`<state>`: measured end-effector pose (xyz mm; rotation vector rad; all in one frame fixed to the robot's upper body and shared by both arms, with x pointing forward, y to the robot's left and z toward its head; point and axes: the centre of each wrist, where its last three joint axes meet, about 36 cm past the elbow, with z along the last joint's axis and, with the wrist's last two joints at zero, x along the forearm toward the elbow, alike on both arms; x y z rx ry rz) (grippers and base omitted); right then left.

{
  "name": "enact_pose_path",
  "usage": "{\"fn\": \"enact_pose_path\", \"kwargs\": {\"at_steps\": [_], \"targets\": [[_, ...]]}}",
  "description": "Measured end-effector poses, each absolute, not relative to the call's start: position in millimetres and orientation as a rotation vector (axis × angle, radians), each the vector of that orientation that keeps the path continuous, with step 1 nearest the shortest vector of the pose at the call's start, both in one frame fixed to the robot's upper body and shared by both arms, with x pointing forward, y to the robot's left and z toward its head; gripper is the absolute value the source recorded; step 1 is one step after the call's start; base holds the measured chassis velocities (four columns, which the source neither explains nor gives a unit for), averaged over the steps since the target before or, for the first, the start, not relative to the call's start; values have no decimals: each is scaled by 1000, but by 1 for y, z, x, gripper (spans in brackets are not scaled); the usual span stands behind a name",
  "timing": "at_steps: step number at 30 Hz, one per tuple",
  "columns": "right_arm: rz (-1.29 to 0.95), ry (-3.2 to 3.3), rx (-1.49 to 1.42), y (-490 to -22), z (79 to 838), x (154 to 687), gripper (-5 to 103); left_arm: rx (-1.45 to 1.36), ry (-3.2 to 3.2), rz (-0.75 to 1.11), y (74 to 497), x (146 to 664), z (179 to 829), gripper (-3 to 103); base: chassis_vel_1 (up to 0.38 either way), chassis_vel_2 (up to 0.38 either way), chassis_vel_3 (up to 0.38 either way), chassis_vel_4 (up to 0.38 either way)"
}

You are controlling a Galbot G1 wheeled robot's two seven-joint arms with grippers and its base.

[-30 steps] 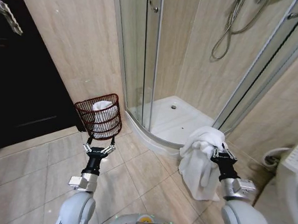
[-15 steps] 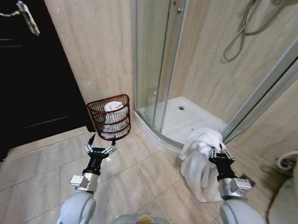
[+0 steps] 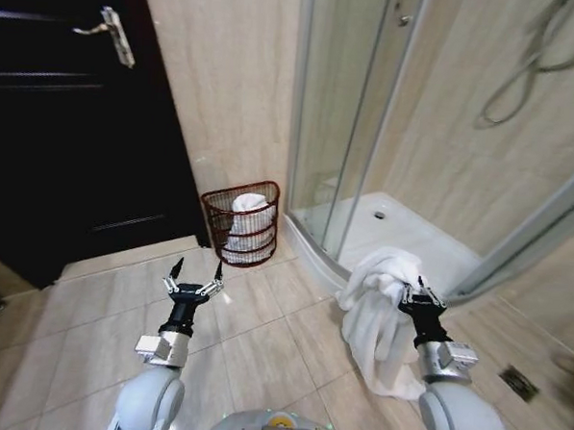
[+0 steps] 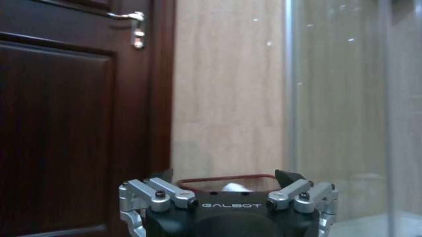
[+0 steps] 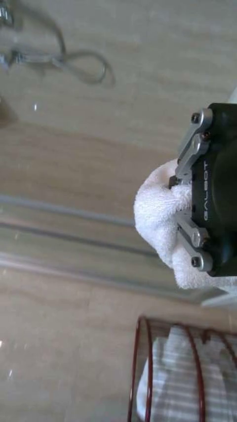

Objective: Discard the used towel into the hamper.

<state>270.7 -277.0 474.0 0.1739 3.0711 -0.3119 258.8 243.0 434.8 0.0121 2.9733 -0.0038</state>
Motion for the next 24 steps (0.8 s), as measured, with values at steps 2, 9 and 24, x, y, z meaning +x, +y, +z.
{"fn": "enact_pose_path", "kwargs": {"at_steps": [2,9,24], "targets": [[-315,3071,173,-277,474,271,10,12,2972,-3,243,259,435,100,129,132,131,114],[-321,3074,178,-277,473,271,10,0,2954,-9,244,261,431,100,126,105,97,104],[-323,3078,156,-276,468,272,10,-4,2940,-12,242,261,430,100,45,33,-17,-21]]}}
